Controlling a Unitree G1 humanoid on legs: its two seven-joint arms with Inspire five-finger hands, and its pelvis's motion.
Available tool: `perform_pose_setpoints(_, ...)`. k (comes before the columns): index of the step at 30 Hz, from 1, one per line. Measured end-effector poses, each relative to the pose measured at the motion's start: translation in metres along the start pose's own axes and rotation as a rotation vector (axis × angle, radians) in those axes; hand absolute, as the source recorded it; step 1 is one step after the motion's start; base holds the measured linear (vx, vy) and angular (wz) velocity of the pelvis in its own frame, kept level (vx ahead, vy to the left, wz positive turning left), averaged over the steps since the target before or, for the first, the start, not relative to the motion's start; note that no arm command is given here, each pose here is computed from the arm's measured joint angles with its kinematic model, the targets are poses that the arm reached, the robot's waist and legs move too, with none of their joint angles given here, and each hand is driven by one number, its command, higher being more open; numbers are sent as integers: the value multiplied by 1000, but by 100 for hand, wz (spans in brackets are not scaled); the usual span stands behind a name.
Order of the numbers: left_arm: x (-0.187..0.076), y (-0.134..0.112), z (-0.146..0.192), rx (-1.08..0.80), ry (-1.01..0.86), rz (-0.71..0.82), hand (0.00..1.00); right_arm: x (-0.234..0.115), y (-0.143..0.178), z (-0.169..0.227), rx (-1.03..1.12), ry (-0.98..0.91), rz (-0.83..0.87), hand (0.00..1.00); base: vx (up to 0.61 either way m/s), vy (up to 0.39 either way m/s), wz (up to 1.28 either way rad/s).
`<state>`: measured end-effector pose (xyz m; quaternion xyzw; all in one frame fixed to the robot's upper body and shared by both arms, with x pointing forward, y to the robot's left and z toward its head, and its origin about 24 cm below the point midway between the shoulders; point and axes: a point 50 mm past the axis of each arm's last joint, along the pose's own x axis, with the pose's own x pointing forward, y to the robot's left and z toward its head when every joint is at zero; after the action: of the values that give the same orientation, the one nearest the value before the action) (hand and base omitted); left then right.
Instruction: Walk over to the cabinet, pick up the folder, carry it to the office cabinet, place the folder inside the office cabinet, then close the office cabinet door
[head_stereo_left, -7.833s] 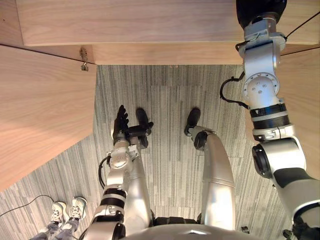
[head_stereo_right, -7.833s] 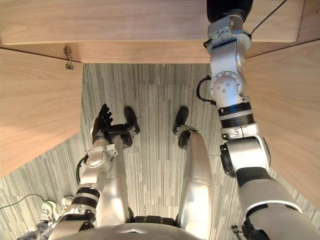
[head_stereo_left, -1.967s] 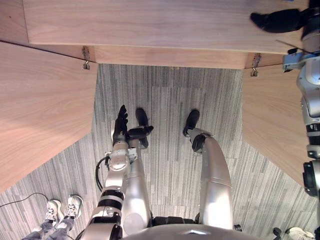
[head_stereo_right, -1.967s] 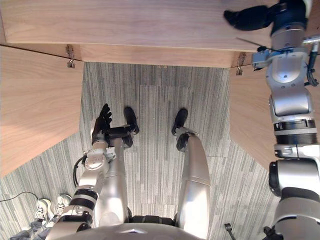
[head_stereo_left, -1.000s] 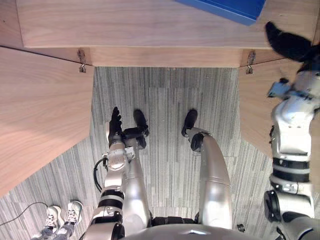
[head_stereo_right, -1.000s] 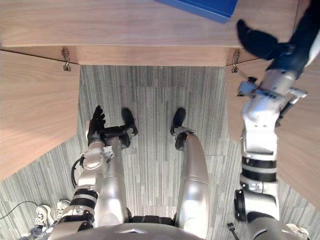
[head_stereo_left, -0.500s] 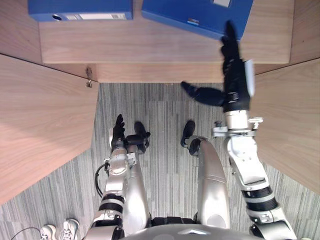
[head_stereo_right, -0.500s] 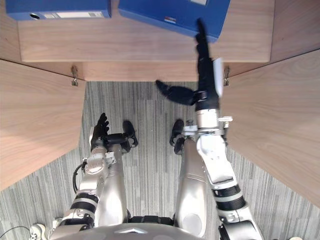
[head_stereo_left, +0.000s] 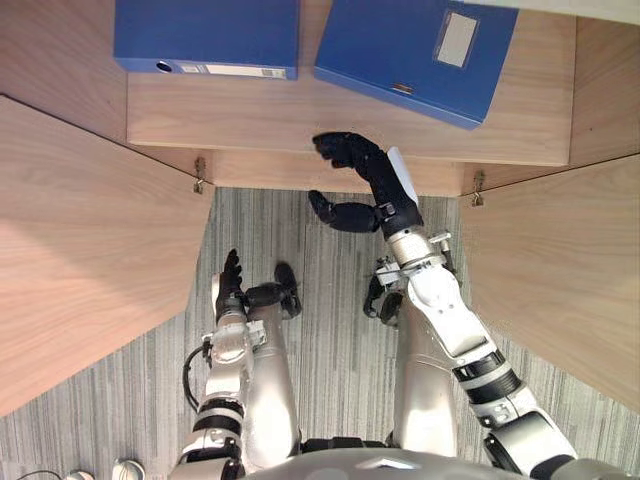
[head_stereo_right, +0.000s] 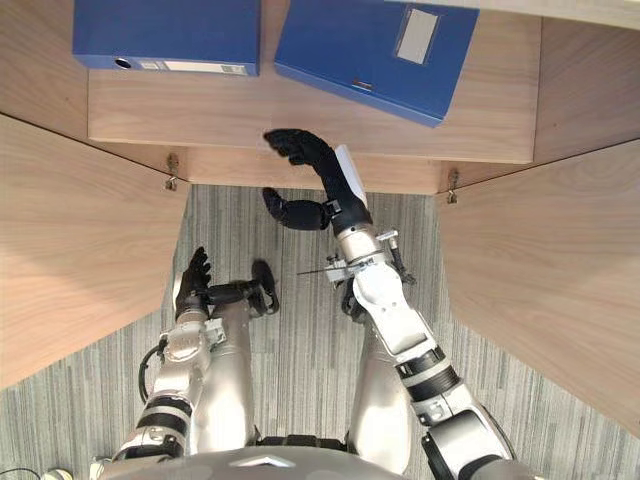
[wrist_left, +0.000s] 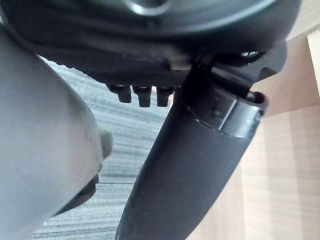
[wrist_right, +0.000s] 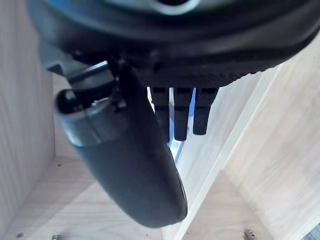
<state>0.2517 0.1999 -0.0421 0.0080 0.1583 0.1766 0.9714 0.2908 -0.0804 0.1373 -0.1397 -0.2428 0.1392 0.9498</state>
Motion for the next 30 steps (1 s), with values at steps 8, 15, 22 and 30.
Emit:
perform_pose_setpoints(8,1,3,3,10,-14,5,100,5,-13,-15,-113,68,7,0,11,8,4)
perform_pose_setpoints(15,1,5,2,15,-14,8,100,15,-31,-10,-231,39,-5,0,5,7,3)
perform_pose_setpoints(22,1,5,3,15,-17,-3,100,20,-50,-5,-290,26,-30,0,25,22,0)
perform_pose_setpoints(30,-1,10,0,23,-17,-4,100,30,-85,11,-344,-25,-159,0,1,13,1)
